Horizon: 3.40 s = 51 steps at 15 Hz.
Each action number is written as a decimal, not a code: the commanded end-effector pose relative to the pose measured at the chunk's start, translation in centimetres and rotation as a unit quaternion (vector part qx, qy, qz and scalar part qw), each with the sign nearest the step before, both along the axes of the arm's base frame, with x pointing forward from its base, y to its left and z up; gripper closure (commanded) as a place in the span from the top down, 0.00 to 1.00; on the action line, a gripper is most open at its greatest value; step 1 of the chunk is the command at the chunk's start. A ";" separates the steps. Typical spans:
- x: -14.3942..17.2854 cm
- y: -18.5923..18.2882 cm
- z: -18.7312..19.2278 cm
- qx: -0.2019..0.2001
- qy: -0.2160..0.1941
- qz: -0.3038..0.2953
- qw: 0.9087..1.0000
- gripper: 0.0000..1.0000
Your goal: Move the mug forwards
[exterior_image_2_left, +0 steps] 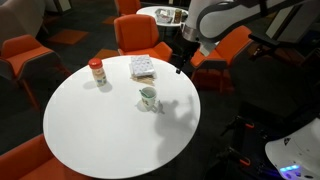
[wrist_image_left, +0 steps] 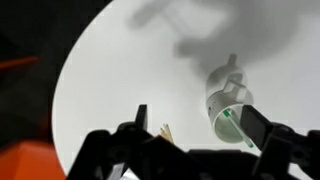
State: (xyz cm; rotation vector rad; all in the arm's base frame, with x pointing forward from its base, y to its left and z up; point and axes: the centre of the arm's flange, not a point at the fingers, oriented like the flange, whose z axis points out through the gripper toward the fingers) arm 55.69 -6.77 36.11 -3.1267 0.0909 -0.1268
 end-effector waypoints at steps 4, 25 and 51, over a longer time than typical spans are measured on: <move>5.2 0.5 -5.6 0.015 0.030 -0.009 0.999 1.00; 13.4 6.6 -14.4 0.000 0.116 0.034 0.993 0.30; 12.8 7.7 -13.9 -0.018 0.101 0.087 0.991 0.76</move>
